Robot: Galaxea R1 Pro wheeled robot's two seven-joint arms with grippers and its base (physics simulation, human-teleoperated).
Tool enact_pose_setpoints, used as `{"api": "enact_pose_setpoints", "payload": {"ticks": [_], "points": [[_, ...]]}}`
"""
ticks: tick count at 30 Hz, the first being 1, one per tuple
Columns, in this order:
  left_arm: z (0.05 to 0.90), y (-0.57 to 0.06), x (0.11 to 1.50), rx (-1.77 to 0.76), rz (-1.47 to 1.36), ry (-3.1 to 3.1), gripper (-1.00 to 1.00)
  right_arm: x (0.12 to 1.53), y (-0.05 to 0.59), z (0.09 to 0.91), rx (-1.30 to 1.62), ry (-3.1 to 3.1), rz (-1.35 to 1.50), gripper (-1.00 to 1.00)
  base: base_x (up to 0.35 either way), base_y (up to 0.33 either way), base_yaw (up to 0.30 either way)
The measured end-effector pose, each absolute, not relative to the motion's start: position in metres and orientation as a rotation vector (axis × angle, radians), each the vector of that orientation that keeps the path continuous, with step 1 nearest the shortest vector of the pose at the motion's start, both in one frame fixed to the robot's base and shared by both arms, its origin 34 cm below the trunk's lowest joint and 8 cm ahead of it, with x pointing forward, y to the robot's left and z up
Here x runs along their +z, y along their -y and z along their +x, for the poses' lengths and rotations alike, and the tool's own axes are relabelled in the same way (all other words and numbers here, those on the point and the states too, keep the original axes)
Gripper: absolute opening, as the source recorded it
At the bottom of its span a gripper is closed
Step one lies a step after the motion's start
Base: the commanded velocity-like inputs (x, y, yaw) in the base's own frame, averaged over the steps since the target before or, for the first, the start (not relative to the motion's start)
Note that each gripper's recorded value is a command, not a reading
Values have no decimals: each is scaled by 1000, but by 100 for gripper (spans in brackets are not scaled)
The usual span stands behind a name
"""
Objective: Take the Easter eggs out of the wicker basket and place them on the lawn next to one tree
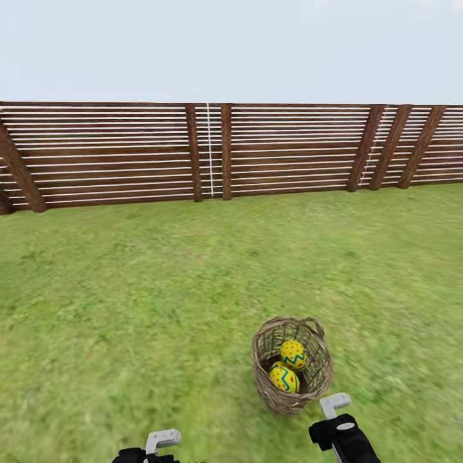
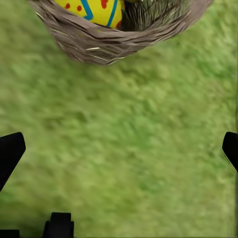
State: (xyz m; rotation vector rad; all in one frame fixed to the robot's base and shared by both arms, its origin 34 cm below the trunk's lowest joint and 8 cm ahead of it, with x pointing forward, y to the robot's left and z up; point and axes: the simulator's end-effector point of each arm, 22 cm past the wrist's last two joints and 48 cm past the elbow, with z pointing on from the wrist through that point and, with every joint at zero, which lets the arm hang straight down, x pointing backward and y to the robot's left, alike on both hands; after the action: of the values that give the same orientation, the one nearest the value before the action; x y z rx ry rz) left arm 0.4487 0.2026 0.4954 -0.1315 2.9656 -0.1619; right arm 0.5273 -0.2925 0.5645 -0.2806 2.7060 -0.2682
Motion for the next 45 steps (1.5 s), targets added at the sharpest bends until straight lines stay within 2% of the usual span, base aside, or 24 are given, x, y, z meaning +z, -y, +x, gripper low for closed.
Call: {"api": "enact_pose_setpoints", "payload": {"ticks": [18,45], "points": [[449,-203,495,-162,-131,-2966,100,565,292,528,-265,-2699,-280,100,0,-296,213],[448,-203,495,-160,-132,-2967,100,562,291,533,-282,-2645,-335,100,0,-297,18]]}}
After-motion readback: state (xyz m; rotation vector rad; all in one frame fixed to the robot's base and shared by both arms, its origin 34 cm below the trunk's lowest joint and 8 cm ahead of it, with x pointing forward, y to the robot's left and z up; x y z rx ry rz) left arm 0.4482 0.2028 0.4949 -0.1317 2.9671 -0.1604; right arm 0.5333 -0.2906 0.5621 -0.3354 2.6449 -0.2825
